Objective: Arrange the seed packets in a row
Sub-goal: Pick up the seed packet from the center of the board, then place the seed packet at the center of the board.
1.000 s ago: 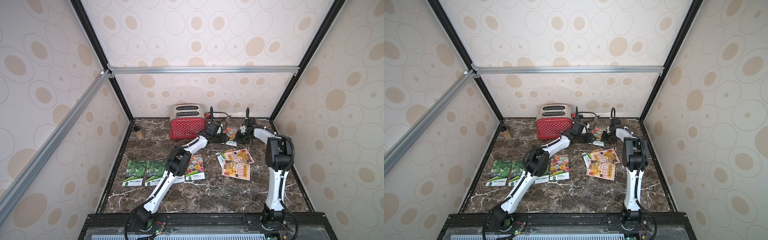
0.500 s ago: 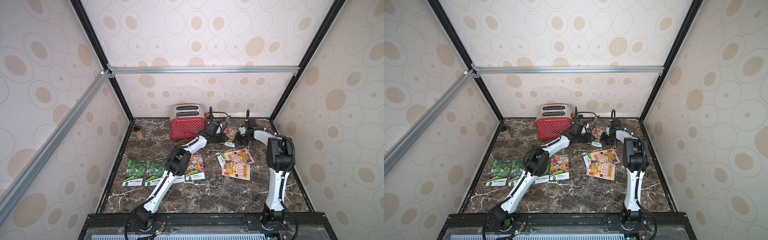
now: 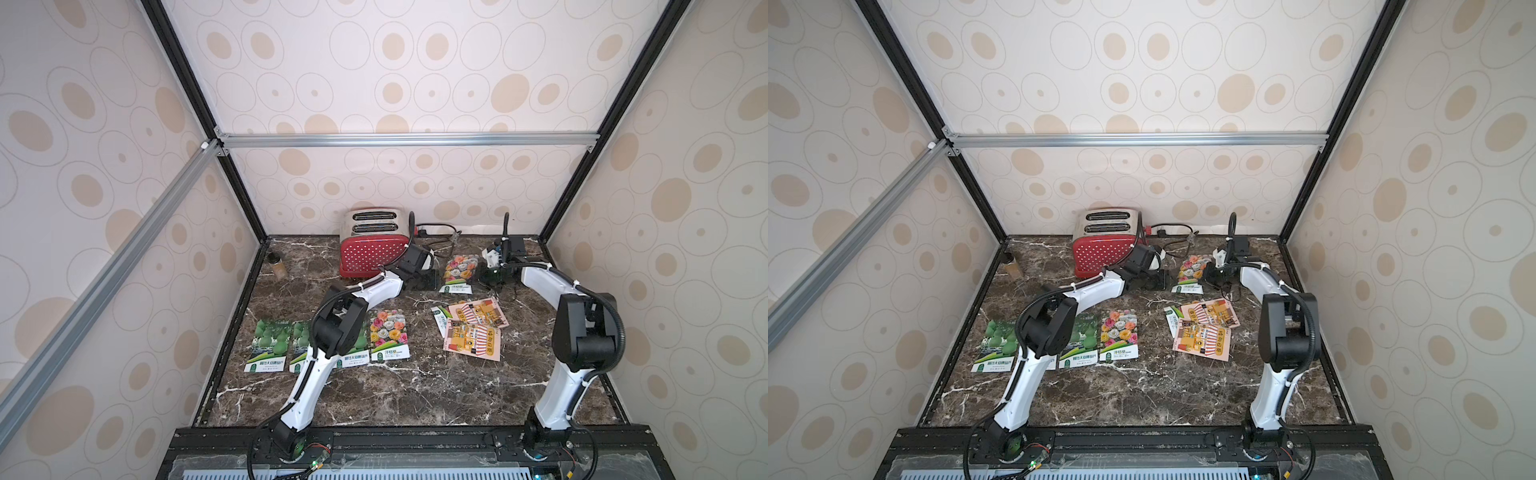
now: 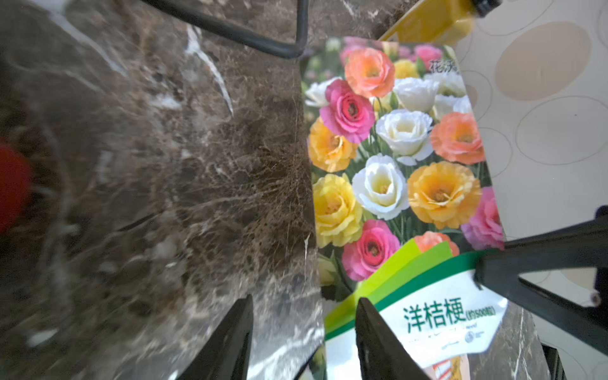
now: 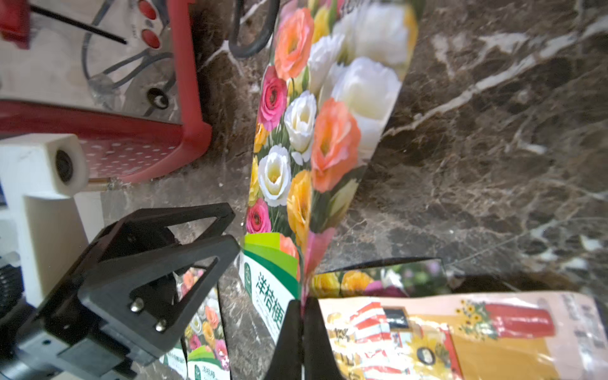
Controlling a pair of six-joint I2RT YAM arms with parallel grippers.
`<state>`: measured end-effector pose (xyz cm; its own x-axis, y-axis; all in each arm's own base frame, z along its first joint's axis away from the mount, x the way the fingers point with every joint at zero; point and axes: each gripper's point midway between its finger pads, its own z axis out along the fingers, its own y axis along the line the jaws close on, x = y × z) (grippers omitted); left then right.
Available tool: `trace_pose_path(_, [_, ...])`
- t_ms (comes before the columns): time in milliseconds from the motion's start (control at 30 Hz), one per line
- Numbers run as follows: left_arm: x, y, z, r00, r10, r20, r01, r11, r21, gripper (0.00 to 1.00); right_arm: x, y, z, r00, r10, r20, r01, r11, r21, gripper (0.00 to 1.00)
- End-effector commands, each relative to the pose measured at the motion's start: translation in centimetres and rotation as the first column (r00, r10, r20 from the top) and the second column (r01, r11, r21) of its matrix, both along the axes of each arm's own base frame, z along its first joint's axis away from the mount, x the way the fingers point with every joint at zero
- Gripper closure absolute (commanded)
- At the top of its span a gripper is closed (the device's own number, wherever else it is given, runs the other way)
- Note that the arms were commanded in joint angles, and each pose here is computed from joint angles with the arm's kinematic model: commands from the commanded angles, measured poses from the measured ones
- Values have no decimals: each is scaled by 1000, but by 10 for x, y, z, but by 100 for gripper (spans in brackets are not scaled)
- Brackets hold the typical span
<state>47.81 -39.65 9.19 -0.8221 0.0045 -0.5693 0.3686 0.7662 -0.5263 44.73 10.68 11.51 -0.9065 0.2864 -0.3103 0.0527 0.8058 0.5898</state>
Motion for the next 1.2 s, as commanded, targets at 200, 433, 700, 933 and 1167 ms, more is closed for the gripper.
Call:
trace_pose_path(200, [-18,77,56,984,115,139,-121,992,35,48,-55,76,-8,989,149,-16,-148,986,73,100])
trace_pose_path(433, [-47,105,55,979,137,149,-149,986,72,48,-85,118,-22,987,162,4,-160,968,192,100])
trace_pose_path(700, [-51,108,55,979,144,146,-155,986,66,49,-94,136,-48,986,159,-41,-140,947,288,100])
trace_pose_path(933, [-49,108,57,978,143,148,-155,986,67,49,-107,128,-87,980,148,-136,-103,951,292,100])
trace_pose_path(1167, [-48,108,59,978,146,152,-158,985,71,49,-118,89,-100,974,75,-212,-20,967,254,100])
